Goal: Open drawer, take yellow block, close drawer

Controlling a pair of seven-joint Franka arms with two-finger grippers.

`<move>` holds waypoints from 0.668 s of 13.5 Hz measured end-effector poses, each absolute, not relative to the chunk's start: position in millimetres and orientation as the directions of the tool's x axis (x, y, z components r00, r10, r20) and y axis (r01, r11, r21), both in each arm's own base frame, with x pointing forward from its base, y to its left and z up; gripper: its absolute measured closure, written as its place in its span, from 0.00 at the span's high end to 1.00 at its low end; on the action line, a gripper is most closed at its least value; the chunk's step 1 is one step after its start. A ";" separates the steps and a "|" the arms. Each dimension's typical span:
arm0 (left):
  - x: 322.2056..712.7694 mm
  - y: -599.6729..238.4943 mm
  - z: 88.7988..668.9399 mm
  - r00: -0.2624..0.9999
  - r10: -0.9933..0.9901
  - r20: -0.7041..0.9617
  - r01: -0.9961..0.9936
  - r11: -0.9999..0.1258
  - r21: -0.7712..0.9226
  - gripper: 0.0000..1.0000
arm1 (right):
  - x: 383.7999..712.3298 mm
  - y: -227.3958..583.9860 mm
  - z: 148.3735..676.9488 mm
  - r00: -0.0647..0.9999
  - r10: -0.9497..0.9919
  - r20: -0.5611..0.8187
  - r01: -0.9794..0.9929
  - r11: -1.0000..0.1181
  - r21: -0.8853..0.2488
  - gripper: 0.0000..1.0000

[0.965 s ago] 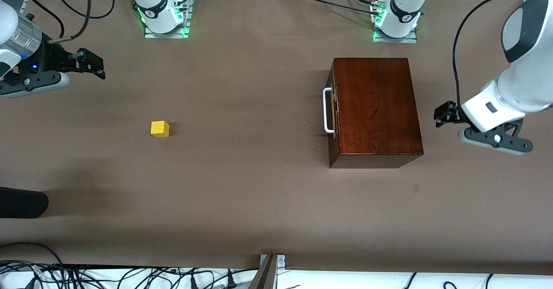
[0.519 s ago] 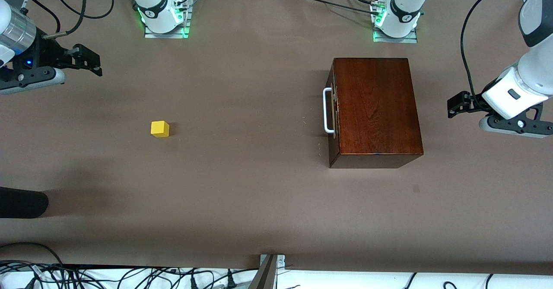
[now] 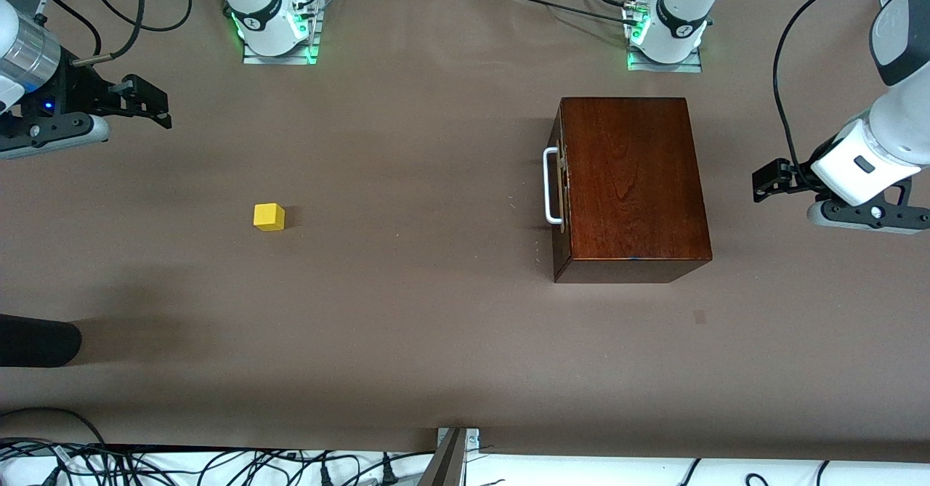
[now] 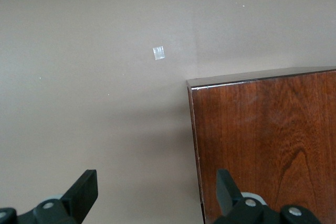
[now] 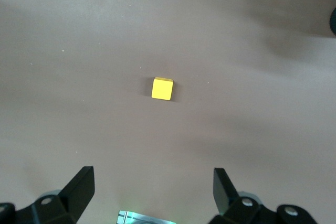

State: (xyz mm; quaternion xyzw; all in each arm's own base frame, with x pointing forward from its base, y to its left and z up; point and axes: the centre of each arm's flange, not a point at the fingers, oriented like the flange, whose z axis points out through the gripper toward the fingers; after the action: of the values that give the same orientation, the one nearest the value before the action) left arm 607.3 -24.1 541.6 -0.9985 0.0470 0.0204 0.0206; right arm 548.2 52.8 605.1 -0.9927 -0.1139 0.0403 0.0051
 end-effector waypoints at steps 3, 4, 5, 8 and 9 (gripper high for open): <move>609.4 -9.6 544.6 0.998 -0.053 -0.021 -0.054 -0.996 -0.067 1.00 | 548.3 52.8 605.2 0.971 0.226 -0.078 0.226 -0.974 -0.019 1.00; 610.9 -5.6 550.4 0.999 -0.043 0.015 -0.042 -0.997 -0.066 1.00 | 548.5 52.7 605.3 0.971 0.226 -0.076 0.226 -0.974 -0.019 1.00; 610.3 -3.5 556.4 0.997 -0.039 0.061 -0.035 -0.997 -0.068 1.00 | 548.7 52.7 605.5 0.971 0.226 -0.074 0.226 -0.974 -0.019 1.00; 585.5 -6.0 563.5 0.991 -0.042 0.124 -0.033 -0.997 -0.072 1.00 | 548.9 52.7 605.9 0.971 0.226 -0.072 0.226 -0.974 -0.018 1.00; 577.0 -5.6 563.3 0.992 -0.041 0.116 -0.032 -0.997 -0.072 1.00 | 549.0 52.7 605.9 0.971 0.226 -0.072 0.226 -0.974 -0.018 1.00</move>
State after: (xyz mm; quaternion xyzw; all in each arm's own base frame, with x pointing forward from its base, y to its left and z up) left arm 577.0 -5.6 563.3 -0.9975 0.0183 -0.0589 0.0352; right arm 549.0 52.7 605.9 -0.9928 -0.1138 0.0368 0.0050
